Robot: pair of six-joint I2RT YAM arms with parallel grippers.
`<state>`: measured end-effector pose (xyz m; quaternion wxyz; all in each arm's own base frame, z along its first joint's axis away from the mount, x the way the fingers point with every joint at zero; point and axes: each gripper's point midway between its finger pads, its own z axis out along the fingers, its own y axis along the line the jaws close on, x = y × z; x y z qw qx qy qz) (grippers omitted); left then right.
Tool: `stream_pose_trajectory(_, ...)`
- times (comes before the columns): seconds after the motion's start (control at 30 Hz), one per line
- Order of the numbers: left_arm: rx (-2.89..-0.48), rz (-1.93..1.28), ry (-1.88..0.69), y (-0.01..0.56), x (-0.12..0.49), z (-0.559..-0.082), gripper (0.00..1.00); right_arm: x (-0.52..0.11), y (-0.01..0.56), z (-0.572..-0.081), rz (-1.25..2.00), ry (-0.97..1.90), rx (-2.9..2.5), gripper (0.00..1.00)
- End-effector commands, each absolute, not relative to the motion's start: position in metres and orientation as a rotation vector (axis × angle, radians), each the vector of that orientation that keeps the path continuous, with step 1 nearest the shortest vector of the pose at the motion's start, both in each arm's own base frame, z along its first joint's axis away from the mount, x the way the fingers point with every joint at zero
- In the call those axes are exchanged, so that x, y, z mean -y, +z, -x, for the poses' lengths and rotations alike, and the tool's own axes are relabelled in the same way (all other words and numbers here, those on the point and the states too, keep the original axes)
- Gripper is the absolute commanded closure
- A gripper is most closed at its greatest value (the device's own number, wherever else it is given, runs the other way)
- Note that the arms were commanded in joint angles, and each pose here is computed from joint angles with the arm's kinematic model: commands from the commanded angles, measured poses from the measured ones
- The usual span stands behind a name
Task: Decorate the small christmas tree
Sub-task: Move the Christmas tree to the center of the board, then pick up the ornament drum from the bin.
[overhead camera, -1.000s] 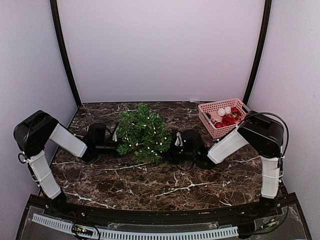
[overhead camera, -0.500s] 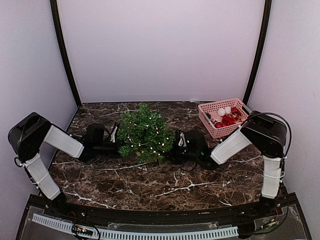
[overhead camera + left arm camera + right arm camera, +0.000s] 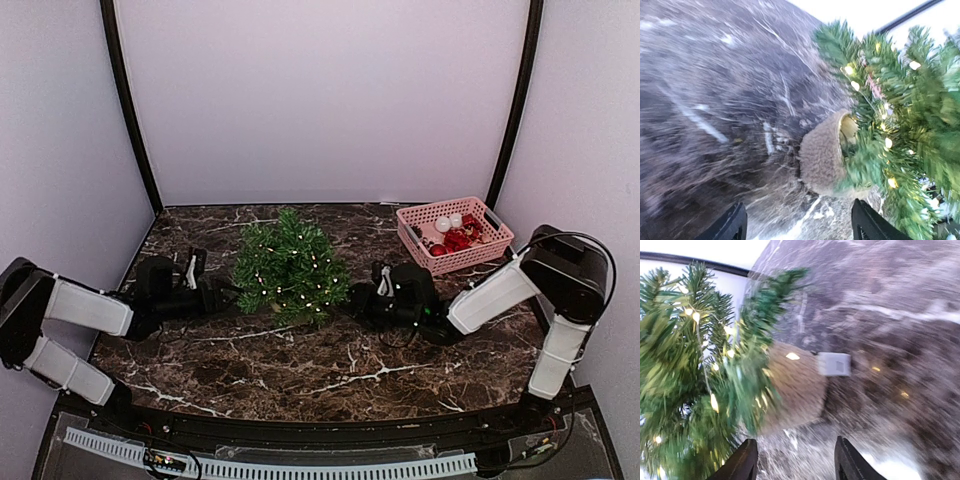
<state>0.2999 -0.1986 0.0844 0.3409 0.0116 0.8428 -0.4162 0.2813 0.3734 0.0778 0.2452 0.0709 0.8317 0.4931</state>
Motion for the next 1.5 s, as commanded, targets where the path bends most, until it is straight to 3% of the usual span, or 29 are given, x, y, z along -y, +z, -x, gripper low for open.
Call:
stream_pose_trajectory(0.0, -2.133, 0.088, -0.890, 0.103, 0.157, -0.294, 0.25, -0.330, 0.084, -0.282, -0.313, 1.210, -2.227, 0.44)
stream_pose_trajectory(0.17, -2.184, 0.228, -0.657, 0.130, 0.105, -0.280, 0.19, -0.275, 0.098, -0.275, -0.391, 0.985, -2.197, 0.36)
stream_pose_trajectory(0.33, -2.222, 0.205, -0.675, 0.169, 0.089, -0.270, 0.16, -0.225, 0.134, -0.277, -0.339, 0.710, -2.175, 0.26)
stream_pose_trajectory(0.53, -2.185, 0.051, -0.686, 0.233, 0.083, -0.302, 0.15, -0.174, 0.185, -0.309, -0.237, 0.399, -2.183, 0.19)
stream_pose_trajectory(0.73, -2.087, 0.003, -0.507, 0.266, 0.054, -0.331, 0.16, -0.132, 0.208, -0.356, -0.233, 0.250, -2.199, 0.20)
stream_pose_trajectory(1.03, -1.953, 0.066, -0.200, 0.263, 0.013, -0.318, 0.16, -0.079, 0.182, -0.442, -0.250, 0.119, -2.301, 0.23)
stream_pose_trajectory(1.23, -1.977, 0.059, -0.149, 0.257, 0.007, -0.320, 0.16, -0.061, 0.151, -0.498, -0.234, 0.026, -2.384, 0.32)
stream_pose_trajectory(1.47, -2.001, 0.059, -0.129, 0.250, 0.005, -0.322, 0.16, -0.022, 0.133, -0.540, -0.270, -0.119, -2.393, 0.33)
